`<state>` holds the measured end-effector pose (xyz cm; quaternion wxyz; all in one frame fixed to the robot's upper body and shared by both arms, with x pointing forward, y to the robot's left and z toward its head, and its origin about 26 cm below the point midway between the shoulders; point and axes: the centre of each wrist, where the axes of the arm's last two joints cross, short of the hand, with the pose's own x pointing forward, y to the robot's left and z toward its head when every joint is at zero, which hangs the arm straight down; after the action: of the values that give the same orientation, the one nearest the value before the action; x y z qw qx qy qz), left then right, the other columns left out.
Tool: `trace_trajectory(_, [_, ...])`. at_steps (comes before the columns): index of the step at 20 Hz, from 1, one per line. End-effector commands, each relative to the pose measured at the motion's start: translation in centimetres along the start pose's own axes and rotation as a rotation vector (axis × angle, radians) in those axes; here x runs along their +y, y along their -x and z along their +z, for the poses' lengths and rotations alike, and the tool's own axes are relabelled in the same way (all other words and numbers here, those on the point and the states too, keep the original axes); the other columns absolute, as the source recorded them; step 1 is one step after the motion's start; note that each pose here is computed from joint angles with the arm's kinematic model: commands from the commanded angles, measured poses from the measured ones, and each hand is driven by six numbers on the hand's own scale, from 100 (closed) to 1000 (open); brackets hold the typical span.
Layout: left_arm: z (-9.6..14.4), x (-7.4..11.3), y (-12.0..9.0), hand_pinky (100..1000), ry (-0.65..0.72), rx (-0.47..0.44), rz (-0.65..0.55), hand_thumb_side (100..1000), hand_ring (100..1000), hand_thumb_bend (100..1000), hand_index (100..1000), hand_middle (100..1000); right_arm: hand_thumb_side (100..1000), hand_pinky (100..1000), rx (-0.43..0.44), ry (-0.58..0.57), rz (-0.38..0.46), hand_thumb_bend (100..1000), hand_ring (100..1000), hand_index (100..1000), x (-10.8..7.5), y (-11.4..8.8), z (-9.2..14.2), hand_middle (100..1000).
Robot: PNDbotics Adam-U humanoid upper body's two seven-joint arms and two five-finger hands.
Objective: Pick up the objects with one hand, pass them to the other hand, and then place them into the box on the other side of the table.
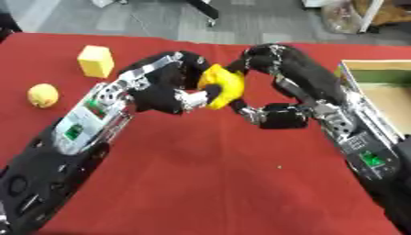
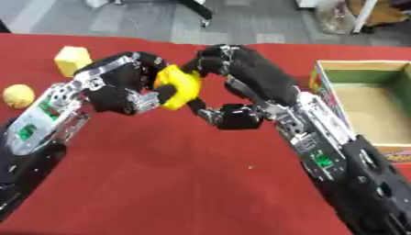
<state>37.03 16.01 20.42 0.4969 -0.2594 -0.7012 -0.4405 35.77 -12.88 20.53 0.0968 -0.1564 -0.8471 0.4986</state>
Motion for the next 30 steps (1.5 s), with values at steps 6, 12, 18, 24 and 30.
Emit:
trace_trajectory(6, [-0.1,0.3,-1.2,717,0.029,0.004,-0.064,387,582,421,606,531,100,552,0.052,0.142,-0.066,222,509,387,-0.5,0.4,0.1,448])
trace_trajectory(12, [1.1,1.6,-1.4,782,-0.018,0.003,-0.174,635,691,740,722,694,100,555,0.050,0.169,-0.076,191,509,377,-0.7,0.5,0.3,449])
trace_trajectory(18, [2.9,3.4,-1.2,808,-0.131,-0.003,-0.237,687,727,780,750,742,100,554,0.067,0.207,-0.082,232,507,375,-2.4,0.8,1.1,446])
trace_trajectory(24, [6.2,5.4,-1.7,792,-0.313,-0.018,-0.260,673,702,747,740,715,100,548,0.229,0.275,-0.052,247,503,377,-5.6,2.9,4.1,440])
trace_trajectory(30, [9.6,5.9,-1.8,782,-0.460,-0.025,-0.266,669,686,728,732,698,100,544,0.559,0.374,0.017,261,502,379,-8.8,7.4,10.5,438])
